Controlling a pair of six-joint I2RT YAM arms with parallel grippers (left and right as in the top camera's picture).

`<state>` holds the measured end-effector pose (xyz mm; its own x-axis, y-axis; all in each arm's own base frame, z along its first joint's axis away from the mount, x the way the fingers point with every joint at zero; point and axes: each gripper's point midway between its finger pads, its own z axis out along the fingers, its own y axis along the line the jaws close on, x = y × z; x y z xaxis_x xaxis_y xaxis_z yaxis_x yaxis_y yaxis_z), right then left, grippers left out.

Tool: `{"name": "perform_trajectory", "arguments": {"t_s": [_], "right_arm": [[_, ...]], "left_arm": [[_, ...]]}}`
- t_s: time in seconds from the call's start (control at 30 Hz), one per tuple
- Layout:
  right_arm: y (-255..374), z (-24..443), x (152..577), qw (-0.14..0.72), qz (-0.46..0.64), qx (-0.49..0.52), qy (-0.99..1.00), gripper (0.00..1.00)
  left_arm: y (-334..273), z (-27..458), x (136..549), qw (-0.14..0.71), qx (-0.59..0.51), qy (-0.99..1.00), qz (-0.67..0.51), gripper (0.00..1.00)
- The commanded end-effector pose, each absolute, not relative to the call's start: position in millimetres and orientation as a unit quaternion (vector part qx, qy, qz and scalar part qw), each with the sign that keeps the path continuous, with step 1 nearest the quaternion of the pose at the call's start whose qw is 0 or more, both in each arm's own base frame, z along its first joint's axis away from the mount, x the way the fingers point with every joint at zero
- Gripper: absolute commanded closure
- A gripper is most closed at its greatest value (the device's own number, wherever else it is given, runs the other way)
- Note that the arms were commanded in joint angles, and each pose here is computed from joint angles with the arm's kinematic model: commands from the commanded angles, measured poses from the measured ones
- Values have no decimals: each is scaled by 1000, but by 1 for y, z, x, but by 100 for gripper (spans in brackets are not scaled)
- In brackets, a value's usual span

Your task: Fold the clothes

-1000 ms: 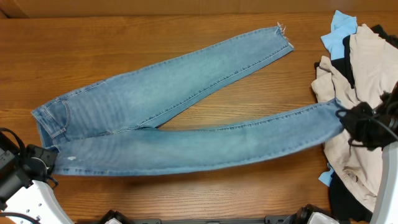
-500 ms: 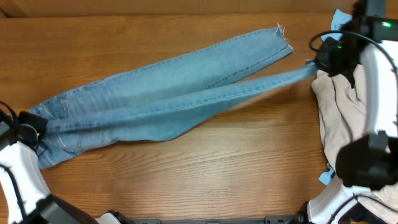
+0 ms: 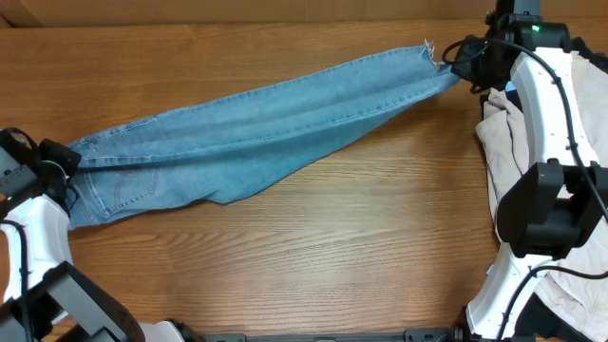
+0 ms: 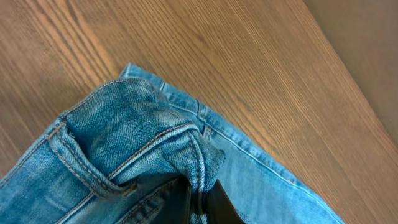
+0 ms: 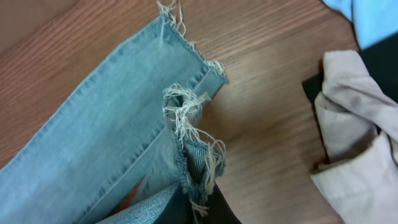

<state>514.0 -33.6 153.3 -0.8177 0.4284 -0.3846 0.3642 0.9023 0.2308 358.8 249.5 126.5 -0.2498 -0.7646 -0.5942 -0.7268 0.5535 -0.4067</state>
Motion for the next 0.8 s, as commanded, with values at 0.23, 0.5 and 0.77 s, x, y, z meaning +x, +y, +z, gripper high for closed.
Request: {"name": "perform_trajectory", "arguments": {"t_s": [0.23,0.5,0.77], "right_arm": [[-30,143,541,246,67,200,946,96],[-7,116,555,241,72,180,951,96],[-5,101,569,251,76,189,946,96]], "left_arm": [[265,116,371,395,-479,784,2,96],[277,122,382,427,-473,771,12,94],[278,113,383,420,-476,773,14,83]]}}
